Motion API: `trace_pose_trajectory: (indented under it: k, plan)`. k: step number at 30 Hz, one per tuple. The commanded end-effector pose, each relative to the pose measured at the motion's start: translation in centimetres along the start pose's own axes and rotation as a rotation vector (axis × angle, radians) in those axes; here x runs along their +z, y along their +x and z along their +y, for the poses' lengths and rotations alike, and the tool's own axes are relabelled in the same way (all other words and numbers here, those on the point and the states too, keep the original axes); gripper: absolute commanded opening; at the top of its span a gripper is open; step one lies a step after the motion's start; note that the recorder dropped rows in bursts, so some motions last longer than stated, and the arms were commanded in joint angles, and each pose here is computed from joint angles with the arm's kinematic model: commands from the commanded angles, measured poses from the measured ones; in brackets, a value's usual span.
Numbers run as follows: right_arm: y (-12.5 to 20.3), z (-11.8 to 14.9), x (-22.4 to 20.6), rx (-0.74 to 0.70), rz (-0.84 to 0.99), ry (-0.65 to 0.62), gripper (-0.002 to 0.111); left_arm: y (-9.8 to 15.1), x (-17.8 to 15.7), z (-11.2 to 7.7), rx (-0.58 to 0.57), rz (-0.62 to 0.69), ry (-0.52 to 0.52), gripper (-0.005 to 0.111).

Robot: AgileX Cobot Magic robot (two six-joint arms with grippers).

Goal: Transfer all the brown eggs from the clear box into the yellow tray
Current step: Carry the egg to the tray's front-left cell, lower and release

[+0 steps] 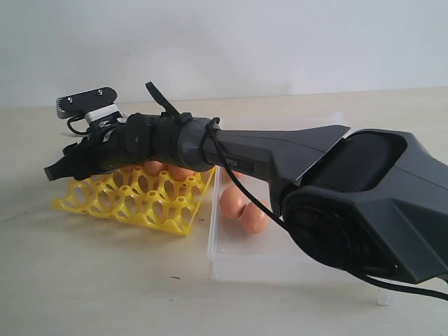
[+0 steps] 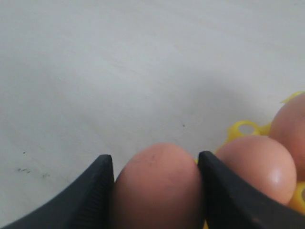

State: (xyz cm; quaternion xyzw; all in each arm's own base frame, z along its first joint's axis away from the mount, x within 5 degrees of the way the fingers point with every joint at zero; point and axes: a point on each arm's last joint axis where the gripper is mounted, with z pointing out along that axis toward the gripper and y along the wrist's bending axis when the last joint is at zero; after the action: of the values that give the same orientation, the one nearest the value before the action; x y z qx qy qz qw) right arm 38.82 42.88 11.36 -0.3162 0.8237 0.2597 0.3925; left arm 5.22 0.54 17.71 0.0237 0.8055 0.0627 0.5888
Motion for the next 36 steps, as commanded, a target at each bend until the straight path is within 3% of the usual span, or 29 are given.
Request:
trace_pose_trajectory:
  k: [1, 11, 21, 28, 36]
  plan:
    - [-0.7, -0.6, -0.2, -0.009, -0.030, 0.016, 0.060, -0.2, 0.0, 0.0, -0.006, -0.013, 0.006, 0.000]
    - [-0.7, -0.6, -0.4, -0.009, -0.019, 0.011, 0.059, -0.2, 0.0, 0.0, -0.006, -0.013, 0.006, 0.000]
    - [1.1, 0.1, -0.4, -0.013, 0.175, -0.026, 0.059, -0.2, 0.0, 0.0, -0.006, -0.013, 0.006, 0.000]
    - [2.8, 0.0, -0.9, -0.031, 0.373, -0.019, 0.045, -0.2, 0.0, 0.0, -0.006, -0.013, 0.006, 0.000]
    - [2.4, 0.3, -1.7, -0.004, 0.413, -0.027, 0.044, -0.2, 0.0, 0.0, -0.006, -0.013, 0.006, 0.000]
